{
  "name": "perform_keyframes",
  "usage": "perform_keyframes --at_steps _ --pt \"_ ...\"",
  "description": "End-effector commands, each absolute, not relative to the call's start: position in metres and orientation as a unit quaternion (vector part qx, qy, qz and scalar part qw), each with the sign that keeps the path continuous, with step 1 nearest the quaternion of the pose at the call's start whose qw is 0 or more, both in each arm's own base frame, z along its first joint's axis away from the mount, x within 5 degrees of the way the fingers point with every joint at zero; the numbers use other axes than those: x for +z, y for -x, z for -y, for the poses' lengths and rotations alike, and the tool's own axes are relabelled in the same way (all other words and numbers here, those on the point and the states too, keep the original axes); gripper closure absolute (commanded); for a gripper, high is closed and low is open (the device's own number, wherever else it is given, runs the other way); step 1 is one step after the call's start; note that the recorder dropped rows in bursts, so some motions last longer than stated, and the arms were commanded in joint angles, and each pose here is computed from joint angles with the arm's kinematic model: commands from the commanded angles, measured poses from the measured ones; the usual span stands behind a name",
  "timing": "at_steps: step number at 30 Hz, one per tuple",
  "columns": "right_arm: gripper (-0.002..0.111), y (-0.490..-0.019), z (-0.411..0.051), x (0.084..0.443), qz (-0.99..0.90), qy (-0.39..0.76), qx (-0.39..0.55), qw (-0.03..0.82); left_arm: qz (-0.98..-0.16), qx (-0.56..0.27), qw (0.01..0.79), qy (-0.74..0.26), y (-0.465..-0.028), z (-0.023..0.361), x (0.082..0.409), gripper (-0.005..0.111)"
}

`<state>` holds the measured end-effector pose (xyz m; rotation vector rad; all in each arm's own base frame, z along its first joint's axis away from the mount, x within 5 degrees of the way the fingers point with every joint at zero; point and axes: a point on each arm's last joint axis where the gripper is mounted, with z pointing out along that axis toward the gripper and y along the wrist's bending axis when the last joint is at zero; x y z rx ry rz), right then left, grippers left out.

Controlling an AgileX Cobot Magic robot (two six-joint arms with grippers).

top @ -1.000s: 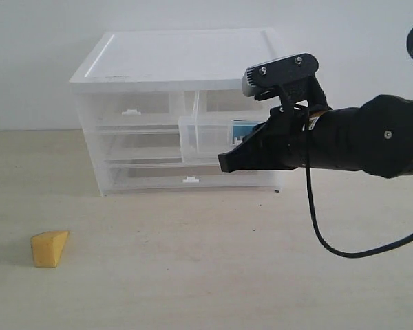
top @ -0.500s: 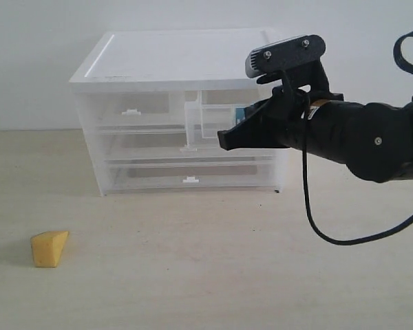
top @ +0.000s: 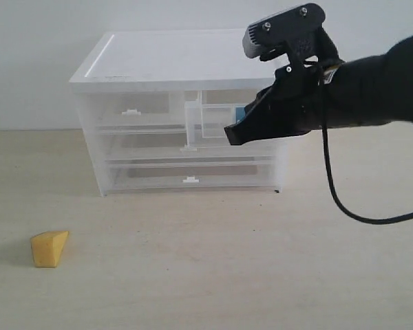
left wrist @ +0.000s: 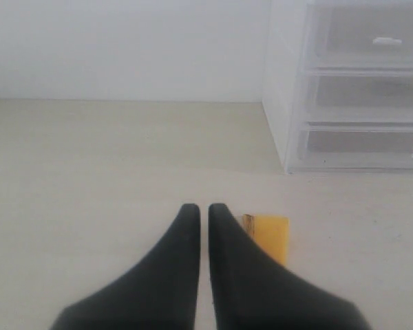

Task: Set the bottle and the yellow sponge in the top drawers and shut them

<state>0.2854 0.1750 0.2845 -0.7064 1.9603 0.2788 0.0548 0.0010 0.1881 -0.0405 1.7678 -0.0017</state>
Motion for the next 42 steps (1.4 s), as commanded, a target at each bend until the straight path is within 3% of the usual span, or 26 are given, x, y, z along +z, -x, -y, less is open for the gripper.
perform_keyframes --at_steps 1,10,23,42 --pt "0.108 -0.28 -0.162 0.286 -0.856 0.348 0.104 0.368 -0.773 -0.003 0.634 0.021 -0.055 -0.001 0.187 0.102" --pt "0.108 -0.289 -0.171 0.252 -0.86 0.388 0.128 0.306 -0.773 -0.003 0.634 0.021 -0.055 -0.001 0.187 0.102" --pt "0.108 -0.324 -0.171 0.25 -0.832 0.329 0.083 0.438 -0.773 -0.003 0.634 0.021 -0.055 -0.001 0.187 0.102" --pt "0.108 -0.364 -0.175 0.235 -0.785 0.267 0.022 0.558 -0.773 -0.003 0.634 0.021 -0.055 -0.001 0.187 0.102"
